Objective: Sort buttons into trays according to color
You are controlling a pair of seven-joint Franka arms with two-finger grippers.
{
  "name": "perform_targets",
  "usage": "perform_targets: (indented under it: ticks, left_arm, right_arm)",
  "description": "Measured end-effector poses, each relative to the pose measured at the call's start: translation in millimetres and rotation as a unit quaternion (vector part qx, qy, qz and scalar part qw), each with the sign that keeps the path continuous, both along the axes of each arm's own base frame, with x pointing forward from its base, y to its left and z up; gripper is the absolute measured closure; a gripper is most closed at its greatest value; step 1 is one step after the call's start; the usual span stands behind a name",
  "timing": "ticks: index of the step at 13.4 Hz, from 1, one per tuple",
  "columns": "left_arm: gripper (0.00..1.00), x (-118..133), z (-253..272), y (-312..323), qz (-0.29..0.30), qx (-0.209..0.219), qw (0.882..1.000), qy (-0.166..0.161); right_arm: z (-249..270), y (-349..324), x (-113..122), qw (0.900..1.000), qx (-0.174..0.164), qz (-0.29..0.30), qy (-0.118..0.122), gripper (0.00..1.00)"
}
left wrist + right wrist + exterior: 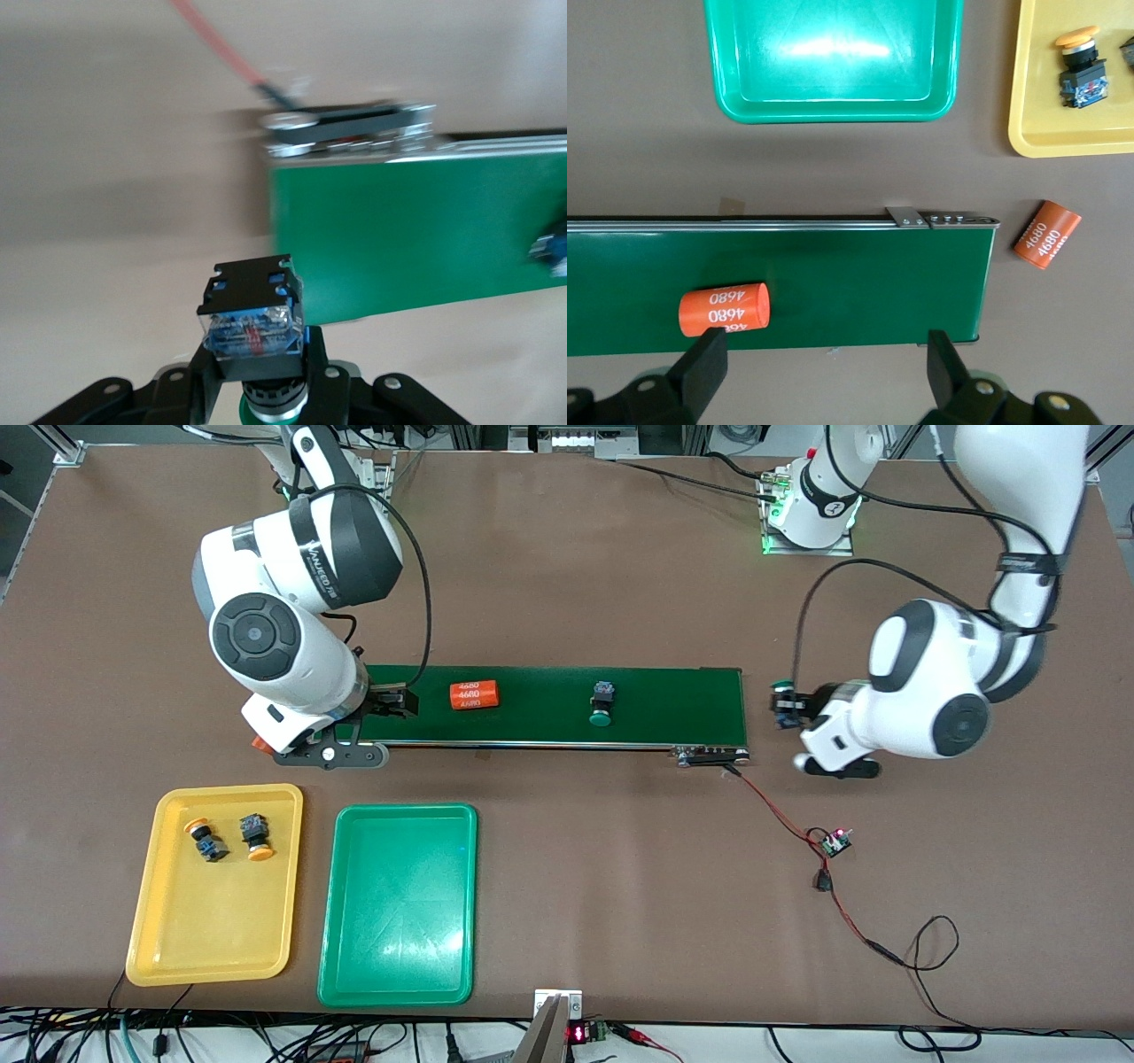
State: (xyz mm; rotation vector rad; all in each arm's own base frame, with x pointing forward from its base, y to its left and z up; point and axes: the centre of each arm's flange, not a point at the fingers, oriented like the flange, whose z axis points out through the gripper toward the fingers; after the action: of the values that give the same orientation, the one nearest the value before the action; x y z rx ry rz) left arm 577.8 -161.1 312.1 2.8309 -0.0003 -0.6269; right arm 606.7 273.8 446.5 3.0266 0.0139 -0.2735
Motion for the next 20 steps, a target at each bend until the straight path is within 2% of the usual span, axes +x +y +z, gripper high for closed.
perform_targets:
  ticks: [5,8,12,14,18,20]
  left_arm:
    - [0.59,-6.3,-33.5,-83.2,-0.011,-0.021,0.999,-0.035]
    - [0.59,-13.0,-58.0,-98.2,-0.019,-0.026,0.999,-0.021]
    - [0.59,-28.2,-57.0,-129.2,-0.044,-0.039,0.998,-0.015]
    - [0.43,-31.7,-57.6,-134.7,-0.049,-0.040,0.998,-0.014]
    - [0.02,-27.3,-49.8,-130.6,-0.046,-0.040,0.998,-0.020]
    - [0.00,-12.0,-20.0,-108.0,-0.030,-0.036,0.998,-0.038]
  right_arm:
    - [-11.4,13.1,-2.4,1.000,-0.003,0.008,0.002,0.00]
    - [-17.4,21.4,-4.3,1.000,-0.003,0.010,0.001,0.00]
    - [-31.8,44.6,-9.5,1.000,-0.010,-0.009,-0.007,0.00]
    - [-39.0,56.9,-14.1,1.000,-0.007,-0.009,-0.005,0.00]
    - [-58.1,82.1,-20.7,0.999,0.037,-0.023,0.017,0.00]
    - [-66.5,96.2,-25.2,0.999,0.038,-0.031,0.013,0.00]
